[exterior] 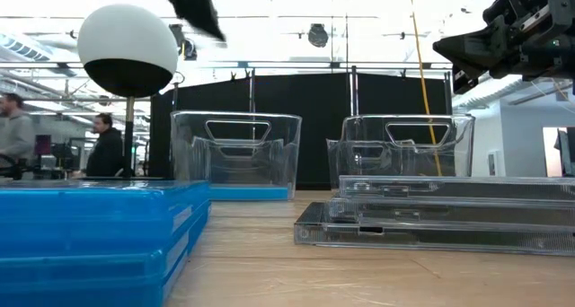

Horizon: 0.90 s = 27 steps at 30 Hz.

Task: Pick & place jewel cases by type
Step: Put the black cd case into the right transparent bin

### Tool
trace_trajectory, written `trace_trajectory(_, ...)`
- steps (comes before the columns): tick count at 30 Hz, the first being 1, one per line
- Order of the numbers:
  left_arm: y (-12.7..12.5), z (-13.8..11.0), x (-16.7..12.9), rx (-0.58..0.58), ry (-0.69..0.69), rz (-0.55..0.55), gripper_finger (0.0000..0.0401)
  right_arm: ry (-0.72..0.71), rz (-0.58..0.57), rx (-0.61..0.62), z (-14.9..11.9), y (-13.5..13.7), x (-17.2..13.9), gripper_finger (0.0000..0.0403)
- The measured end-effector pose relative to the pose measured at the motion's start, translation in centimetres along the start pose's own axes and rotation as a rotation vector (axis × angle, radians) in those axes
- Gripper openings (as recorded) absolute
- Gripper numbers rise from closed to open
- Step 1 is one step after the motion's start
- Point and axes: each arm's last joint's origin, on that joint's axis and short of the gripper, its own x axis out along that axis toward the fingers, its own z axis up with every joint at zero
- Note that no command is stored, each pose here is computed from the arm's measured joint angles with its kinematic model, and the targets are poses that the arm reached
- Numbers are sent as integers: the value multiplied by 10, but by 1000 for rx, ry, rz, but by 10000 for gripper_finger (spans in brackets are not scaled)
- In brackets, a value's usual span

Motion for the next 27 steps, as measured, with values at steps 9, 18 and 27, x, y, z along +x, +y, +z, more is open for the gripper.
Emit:
trace_trajectory(9,-50,-15,-113,-100,-89,182,3,0,0,0,0,0,0,0)
trace_trajectory(18,-99,-70,-69,-72,-86,33,2,0,-1,0,0,0,0,0)
trace_trajectory(27,-123,-104,-32,116,-551,-219,1,0,-2,0,0,0,0,0)
